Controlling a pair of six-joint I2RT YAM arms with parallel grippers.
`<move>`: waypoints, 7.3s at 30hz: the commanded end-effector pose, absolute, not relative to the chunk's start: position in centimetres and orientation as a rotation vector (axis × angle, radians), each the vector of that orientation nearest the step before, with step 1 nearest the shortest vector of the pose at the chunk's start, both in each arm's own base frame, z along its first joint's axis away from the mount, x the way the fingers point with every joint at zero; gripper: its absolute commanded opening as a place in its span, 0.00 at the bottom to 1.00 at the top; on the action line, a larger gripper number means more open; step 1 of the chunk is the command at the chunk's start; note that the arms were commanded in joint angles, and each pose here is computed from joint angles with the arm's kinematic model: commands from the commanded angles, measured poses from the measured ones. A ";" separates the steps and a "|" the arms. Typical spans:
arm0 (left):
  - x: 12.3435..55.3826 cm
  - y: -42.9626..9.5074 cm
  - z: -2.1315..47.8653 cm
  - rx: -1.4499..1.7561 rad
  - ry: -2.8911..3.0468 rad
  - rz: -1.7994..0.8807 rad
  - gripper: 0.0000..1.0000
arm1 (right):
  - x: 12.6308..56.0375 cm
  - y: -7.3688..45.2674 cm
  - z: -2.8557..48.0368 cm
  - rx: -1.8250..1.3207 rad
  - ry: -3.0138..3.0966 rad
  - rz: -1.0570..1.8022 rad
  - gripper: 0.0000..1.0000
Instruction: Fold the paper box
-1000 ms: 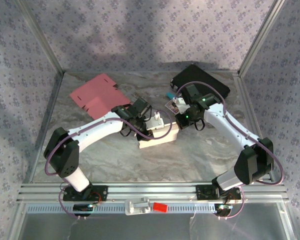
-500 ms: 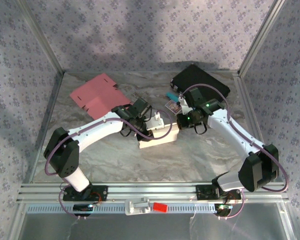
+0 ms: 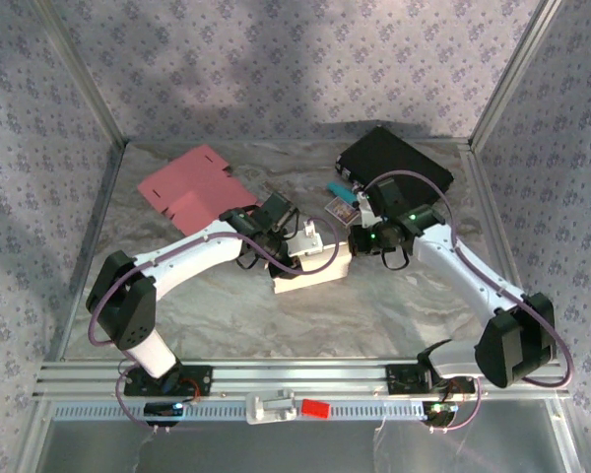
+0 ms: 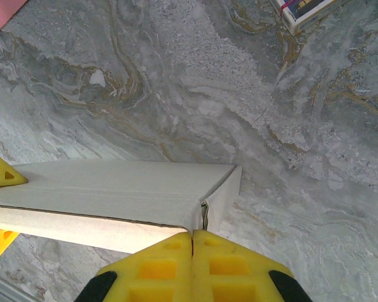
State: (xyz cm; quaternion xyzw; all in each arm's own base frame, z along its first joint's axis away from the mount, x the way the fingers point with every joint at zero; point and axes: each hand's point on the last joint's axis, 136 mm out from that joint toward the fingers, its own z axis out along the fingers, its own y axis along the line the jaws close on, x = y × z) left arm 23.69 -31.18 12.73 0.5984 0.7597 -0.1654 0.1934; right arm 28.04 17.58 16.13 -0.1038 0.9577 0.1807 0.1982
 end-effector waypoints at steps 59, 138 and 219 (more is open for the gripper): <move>22.7 -23.6 17.7 0.882 2.606 -0.498 0.41 | 26.7 17.7 16.5 -0.080 2.620 0.237 0.00; 24.5 -25.7 17.2 0.290 2.992 -0.680 0.00 | 26.9 18.3 16.1 -0.067 2.624 0.230 0.00; 22.3 -23.3 12.7 0.422 2.886 -0.429 0.00 | 28.0 17.8 20.5 1.129 2.345 1.138 0.59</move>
